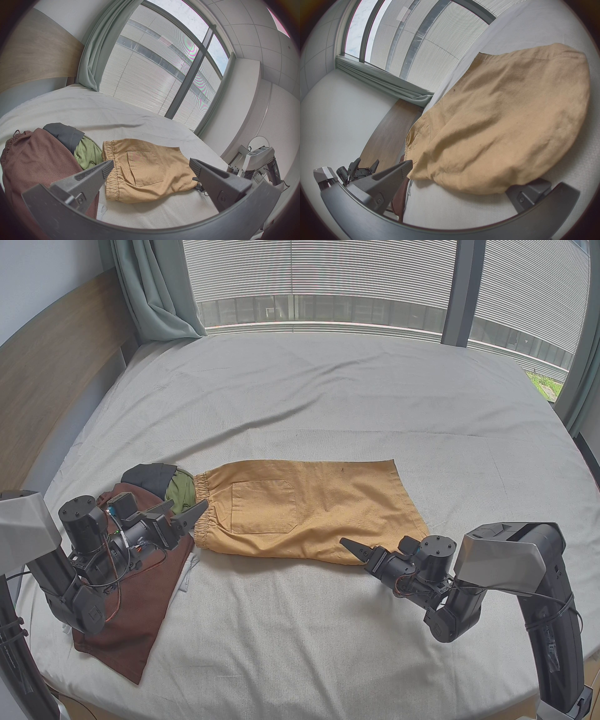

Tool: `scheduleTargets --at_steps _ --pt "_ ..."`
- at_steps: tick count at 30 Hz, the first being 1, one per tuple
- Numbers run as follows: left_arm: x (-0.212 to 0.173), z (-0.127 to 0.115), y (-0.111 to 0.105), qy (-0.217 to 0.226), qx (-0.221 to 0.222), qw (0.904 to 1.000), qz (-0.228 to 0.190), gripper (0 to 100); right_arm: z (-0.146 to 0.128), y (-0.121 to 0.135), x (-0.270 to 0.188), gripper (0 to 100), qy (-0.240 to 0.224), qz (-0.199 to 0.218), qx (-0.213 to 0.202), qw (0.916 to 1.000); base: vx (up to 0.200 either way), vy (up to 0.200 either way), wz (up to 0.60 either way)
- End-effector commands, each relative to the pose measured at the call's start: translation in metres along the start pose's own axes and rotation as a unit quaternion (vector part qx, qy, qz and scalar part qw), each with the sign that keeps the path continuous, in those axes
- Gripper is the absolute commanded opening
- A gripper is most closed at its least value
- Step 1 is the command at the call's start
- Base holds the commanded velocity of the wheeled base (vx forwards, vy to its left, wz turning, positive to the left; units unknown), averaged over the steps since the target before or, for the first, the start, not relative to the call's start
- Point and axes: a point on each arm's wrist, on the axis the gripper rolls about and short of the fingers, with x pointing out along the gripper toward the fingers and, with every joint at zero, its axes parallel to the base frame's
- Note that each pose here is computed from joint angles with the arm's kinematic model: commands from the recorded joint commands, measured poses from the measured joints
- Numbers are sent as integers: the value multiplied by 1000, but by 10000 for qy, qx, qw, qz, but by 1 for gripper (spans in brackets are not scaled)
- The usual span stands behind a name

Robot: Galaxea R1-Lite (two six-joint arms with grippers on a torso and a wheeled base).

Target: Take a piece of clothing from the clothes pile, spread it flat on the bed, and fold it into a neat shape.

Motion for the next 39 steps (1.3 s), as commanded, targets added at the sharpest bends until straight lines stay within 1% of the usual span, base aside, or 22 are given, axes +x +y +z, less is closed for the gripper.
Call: scheduleTargets --at_steps 1,4,10,11,32,39 --pt "0 0 0 2 -4 10000 -5 100 -4 -4 8 100 -49 25 26 10000 0 0 0" --pt "0 0 -1 5 -3 10000 -12 100 -7 -9 12 100 -118 -48 26 9999 0 0 0" --pt "1 0 -1 9 -3 10000 -27 100 -11 -10 16 100 -134 -53 21 9999 0 0 0" --pt "1 0 -1 7 -3 10000 -20 100 -11 -10 16 0 -134 -53 21 9999 0 0 0" --pt "0 -2 -2 37 -20 10000 -42 100 -9 -11 14 0 -203 -125 26 9997 0 0 0" --pt "0 -1 -1 51 -22 9999 -134 100 -9 -12 13 0 -188 -152 25 9997 0 0 0"
